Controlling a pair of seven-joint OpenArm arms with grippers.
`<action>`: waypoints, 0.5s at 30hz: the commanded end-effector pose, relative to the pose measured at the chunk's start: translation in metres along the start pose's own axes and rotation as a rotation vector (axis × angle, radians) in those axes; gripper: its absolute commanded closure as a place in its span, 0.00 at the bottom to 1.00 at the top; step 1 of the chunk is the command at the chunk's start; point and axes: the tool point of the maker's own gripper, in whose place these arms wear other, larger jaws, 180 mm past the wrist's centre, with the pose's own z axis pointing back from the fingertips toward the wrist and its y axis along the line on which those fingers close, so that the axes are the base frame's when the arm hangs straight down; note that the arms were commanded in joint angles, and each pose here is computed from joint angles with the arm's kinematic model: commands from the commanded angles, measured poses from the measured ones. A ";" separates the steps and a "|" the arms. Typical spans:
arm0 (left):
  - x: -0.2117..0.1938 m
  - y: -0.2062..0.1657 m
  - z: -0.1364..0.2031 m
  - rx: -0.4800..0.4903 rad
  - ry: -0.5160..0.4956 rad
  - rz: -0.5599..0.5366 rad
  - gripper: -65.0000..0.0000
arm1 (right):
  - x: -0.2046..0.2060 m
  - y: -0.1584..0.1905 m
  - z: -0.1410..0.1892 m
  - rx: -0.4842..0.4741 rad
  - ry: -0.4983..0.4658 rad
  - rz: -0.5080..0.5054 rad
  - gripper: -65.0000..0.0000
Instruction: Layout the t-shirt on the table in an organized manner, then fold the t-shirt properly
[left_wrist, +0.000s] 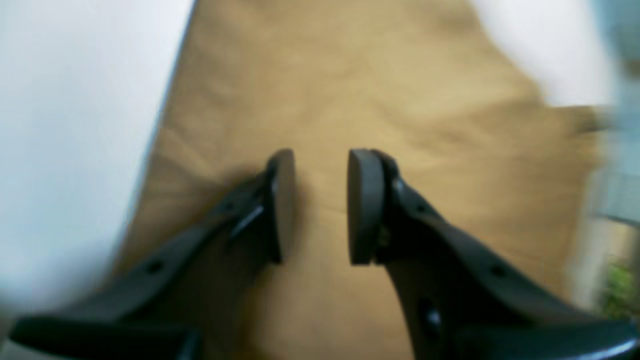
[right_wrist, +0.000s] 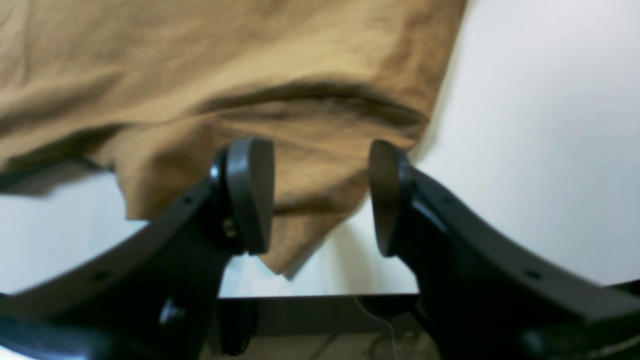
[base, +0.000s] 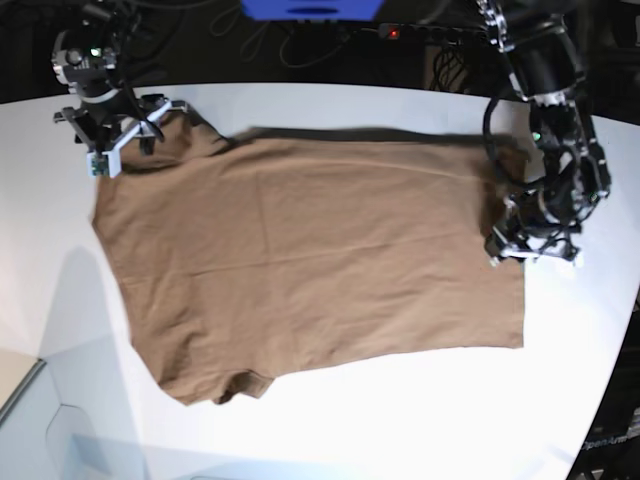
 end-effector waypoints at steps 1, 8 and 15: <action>0.014 -0.013 -0.004 -0.026 -0.042 -0.010 0.73 | 0.009 -0.001 0.003 -0.003 -0.038 0.004 0.52; 0.034 -0.009 -0.044 0.077 -0.240 -0.127 0.73 | 0.008 -0.002 0.003 -0.005 -0.032 0.005 0.52; 0.104 -0.104 -0.069 -0.032 -0.475 -0.272 0.72 | 0.009 -0.002 0.003 -0.006 -0.034 0.005 0.52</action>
